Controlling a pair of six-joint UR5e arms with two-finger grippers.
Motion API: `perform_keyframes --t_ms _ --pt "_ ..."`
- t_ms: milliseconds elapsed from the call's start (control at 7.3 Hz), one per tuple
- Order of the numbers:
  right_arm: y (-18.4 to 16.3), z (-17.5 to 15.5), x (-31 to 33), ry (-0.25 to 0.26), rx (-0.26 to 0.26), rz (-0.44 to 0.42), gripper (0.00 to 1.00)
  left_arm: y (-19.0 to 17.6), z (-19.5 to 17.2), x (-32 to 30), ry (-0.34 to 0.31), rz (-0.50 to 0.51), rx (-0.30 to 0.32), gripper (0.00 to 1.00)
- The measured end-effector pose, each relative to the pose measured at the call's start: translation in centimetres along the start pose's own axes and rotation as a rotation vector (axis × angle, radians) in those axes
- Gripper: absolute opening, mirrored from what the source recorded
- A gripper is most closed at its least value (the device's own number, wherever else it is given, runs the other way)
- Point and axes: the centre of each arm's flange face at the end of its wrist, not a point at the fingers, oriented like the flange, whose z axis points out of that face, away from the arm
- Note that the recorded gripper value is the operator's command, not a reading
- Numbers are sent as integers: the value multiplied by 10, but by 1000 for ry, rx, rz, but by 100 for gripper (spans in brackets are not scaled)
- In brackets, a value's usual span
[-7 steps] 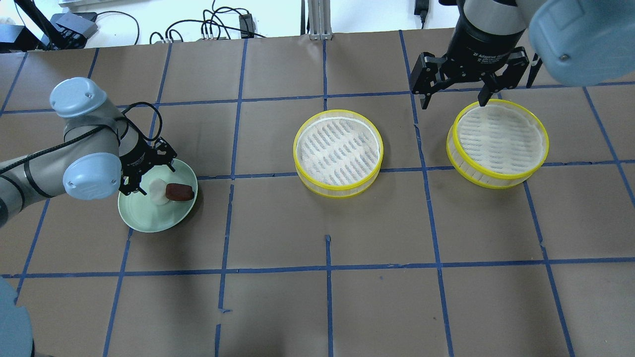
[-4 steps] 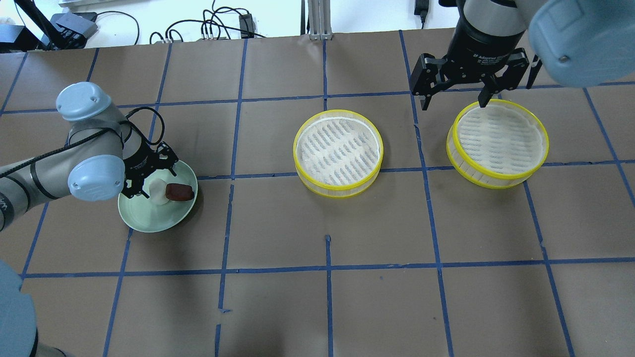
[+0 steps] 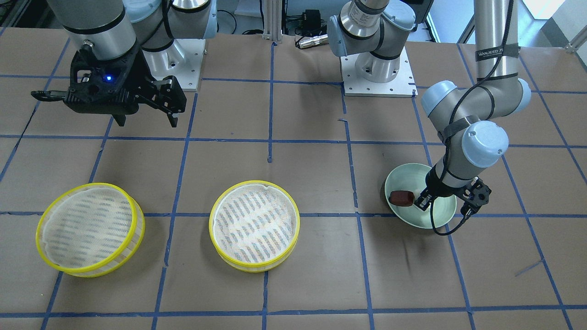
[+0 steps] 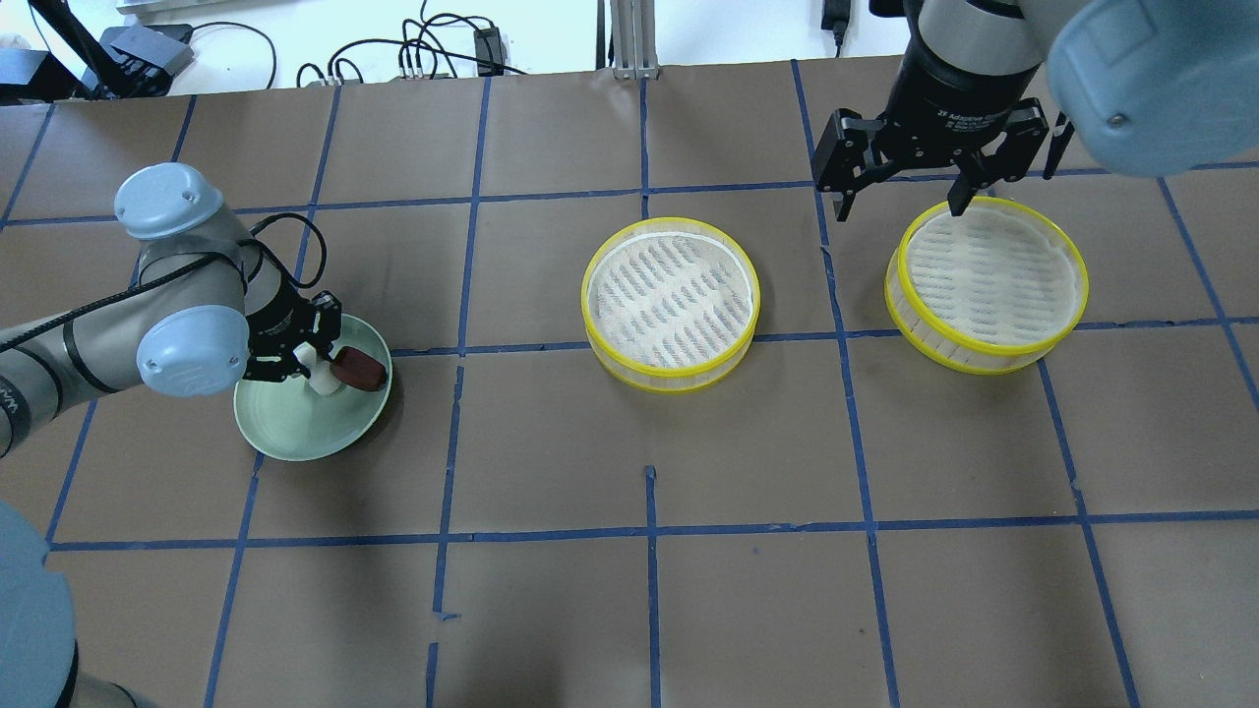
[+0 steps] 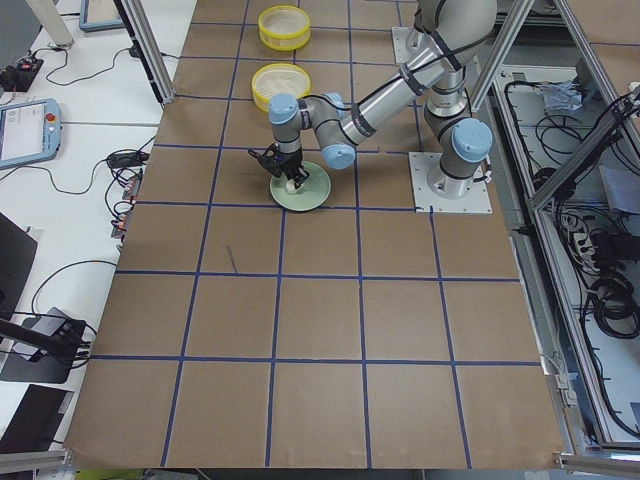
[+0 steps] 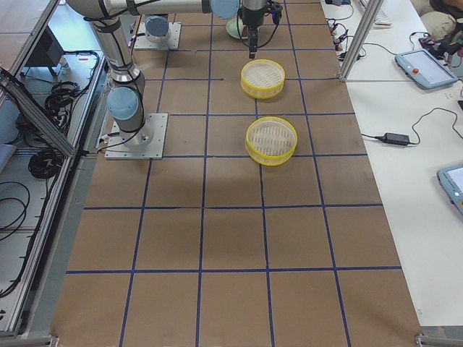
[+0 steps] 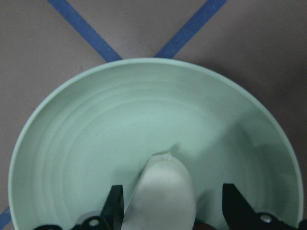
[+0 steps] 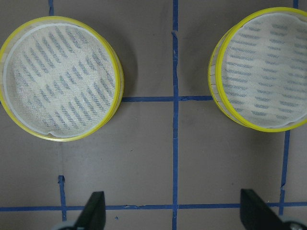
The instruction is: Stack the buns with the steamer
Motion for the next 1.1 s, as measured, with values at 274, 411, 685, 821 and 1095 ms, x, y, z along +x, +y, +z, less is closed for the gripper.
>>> perform_keyframes --t_ms 274,411,685,821,1095 --pt "0 0 0 0 1 0 100 -4 -26 0 -3 2 44 3" --pt "0 0 0 0 0 0 100 -4 -51 8 -30 26 73 3" --pt "0 1 0 0 -2 -2 100 33 -106 76 4 168 80 4" --pt "0 1 0 1 -3 -5 100 62 -125 117 76 243 62 4" --pt "0 1 1 2 -4 -7 100 123 -149 182 223 334 -3 5"
